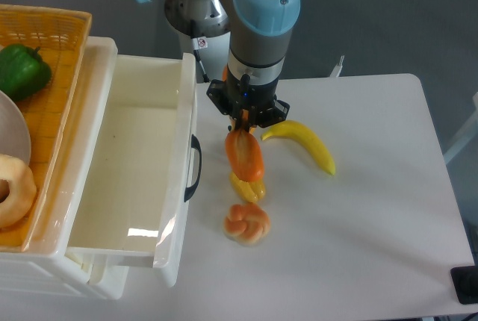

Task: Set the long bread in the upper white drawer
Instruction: 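Carry the held bread loaf up and toward the open white drawer, then move the bread loaf over the drawer and lower it inside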

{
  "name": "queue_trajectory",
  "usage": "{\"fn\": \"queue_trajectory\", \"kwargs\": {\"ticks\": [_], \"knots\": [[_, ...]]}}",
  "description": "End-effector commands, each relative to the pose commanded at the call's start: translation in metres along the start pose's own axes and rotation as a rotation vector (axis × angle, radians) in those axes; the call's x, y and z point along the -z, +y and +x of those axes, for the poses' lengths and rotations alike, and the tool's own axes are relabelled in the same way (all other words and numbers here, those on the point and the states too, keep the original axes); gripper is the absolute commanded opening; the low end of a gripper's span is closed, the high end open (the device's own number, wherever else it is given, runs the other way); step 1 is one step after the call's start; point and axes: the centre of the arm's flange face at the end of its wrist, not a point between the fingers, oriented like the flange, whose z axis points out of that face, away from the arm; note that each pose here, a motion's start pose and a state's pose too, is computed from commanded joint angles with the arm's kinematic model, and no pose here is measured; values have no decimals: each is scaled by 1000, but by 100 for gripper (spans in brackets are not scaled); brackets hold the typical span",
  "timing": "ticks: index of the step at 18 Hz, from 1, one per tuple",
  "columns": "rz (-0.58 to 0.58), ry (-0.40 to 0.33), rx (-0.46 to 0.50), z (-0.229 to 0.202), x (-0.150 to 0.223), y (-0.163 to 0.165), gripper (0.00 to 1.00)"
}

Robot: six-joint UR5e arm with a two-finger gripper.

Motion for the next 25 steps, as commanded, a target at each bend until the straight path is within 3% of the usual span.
{"fn": "queue_trajectory", "kwargs": {"ticks": [5,11,18,25], "knots": [[15,-6,35,2,9,4,9],[77,-49,36,25,50,24,9],[181,-19,76,49,80,29,10],[271,-7,129,53,86,18,10]]}}
